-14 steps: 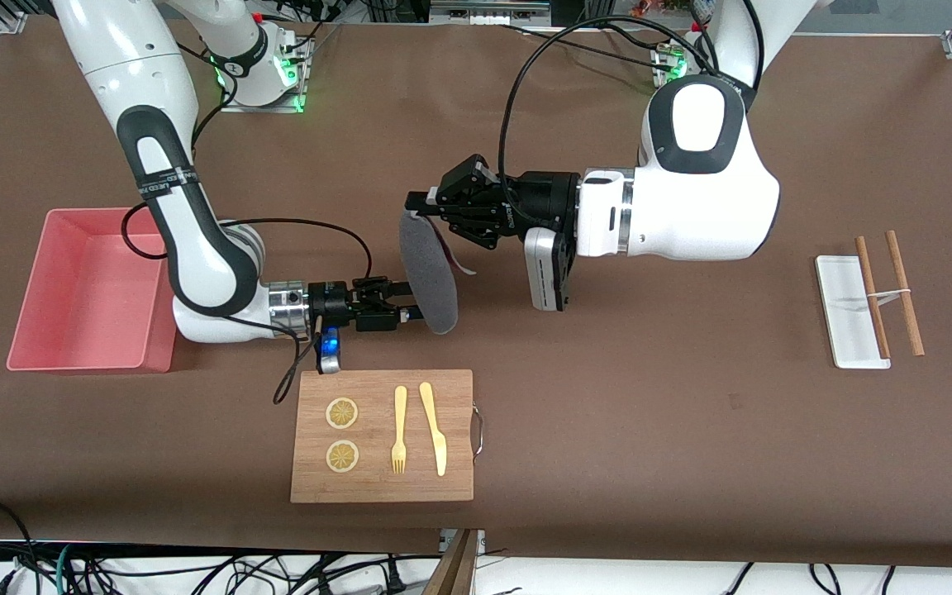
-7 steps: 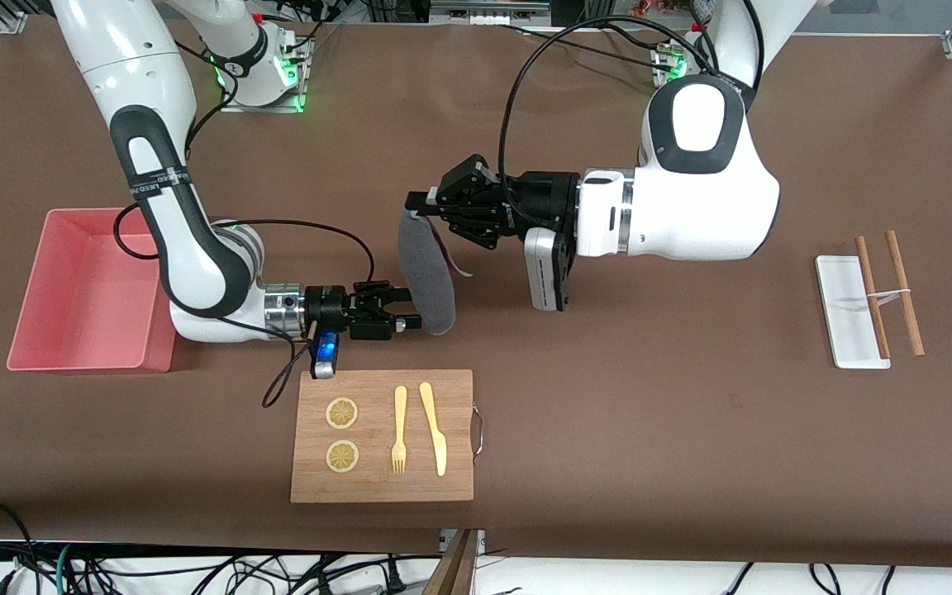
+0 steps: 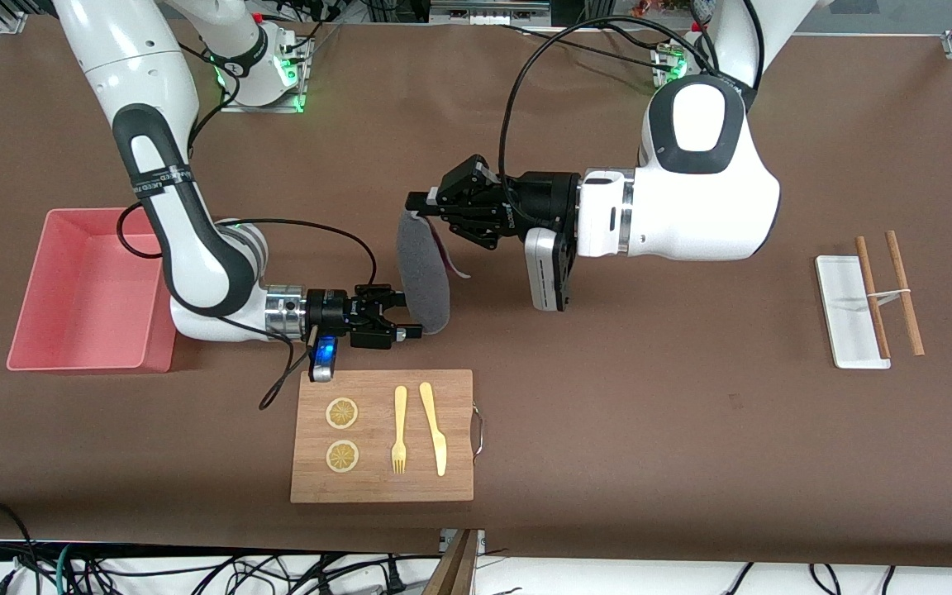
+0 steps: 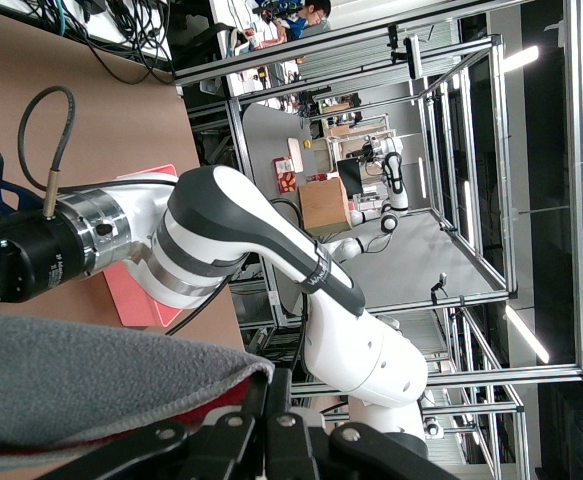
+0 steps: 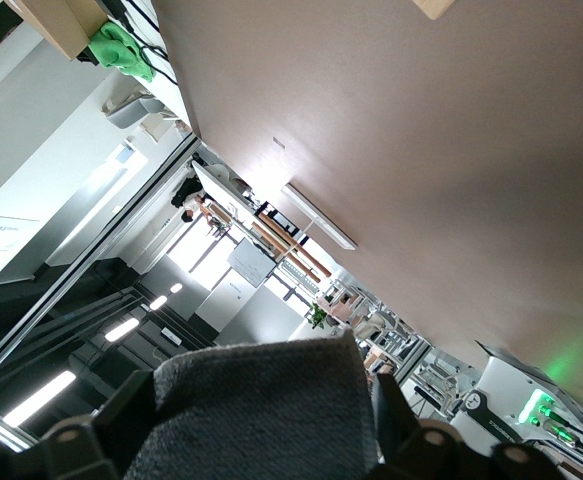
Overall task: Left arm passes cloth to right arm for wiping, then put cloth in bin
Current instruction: 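Close the right gripper on the cloth's hanging corner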
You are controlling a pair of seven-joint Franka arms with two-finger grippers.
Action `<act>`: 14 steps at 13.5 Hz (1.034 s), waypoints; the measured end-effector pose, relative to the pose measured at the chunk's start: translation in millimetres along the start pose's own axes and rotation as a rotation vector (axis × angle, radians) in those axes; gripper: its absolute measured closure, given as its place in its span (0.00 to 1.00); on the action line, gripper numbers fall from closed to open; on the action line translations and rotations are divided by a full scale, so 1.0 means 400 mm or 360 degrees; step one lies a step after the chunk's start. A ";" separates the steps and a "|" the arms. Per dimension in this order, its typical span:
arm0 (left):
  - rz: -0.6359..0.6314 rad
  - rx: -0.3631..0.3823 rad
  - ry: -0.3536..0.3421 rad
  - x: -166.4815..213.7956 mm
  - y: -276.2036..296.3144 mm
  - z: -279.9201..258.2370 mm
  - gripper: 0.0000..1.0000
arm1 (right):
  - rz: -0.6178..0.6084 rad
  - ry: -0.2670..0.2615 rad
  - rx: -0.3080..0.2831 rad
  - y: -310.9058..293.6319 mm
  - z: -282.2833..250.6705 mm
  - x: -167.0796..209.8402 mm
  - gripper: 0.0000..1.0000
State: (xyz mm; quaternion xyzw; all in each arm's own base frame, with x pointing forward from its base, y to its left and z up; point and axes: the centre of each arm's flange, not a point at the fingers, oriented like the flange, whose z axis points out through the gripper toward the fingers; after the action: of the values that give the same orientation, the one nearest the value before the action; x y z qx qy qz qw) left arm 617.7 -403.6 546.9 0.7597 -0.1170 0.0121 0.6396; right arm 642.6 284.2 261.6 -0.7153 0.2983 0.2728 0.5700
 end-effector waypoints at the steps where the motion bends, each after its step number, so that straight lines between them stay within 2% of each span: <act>1: 0.0000 0.0000 0.0000 0.000 0.000 0.000 0.98 | 0.0005 0.0002 -0.0001 0.000 0.009 -0.003 0.09; 2: 0.0000 0.0000 0.0001 0.000 0.000 -0.001 0.98 | 0.0011 -0.0006 -0.0003 0.001 0.017 -0.007 0.15; 4: 0.0000 0.0000 0.0001 0.000 0.000 -0.001 0.98 | 0.0031 -0.0023 -0.0007 0.002 0.033 -0.016 0.42; 9: 0.0000 0.0001 0.0003 0.001 -0.001 -0.003 0.98 | 0.0075 -0.0035 -0.0018 0.003 0.044 -0.022 0.97; 11: -0.0001 0.0002 0.0006 0.003 -0.002 -0.006 0.98 | 0.0061 -0.0018 -0.0052 0.006 0.034 -0.017 0.98; 12: -0.0001 0.0003 0.0008 0.004 -0.002 -0.008 0.93 | 0.0047 -0.0001 -0.0078 0.006 0.022 -0.011 0.98; 14: -0.0001 0.0004 0.0012 0.006 -0.003 -0.012 0.92 | 0.0013 0.0036 -0.0149 0.005 -0.001 -0.002 0.98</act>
State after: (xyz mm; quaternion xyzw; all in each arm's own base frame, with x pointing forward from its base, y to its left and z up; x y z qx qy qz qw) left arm 620.7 -398.9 547.1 0.7604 -0.1143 0.0150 0.6391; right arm 640.4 283.6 260.8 -0.7430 0.2947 0.2807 0.5314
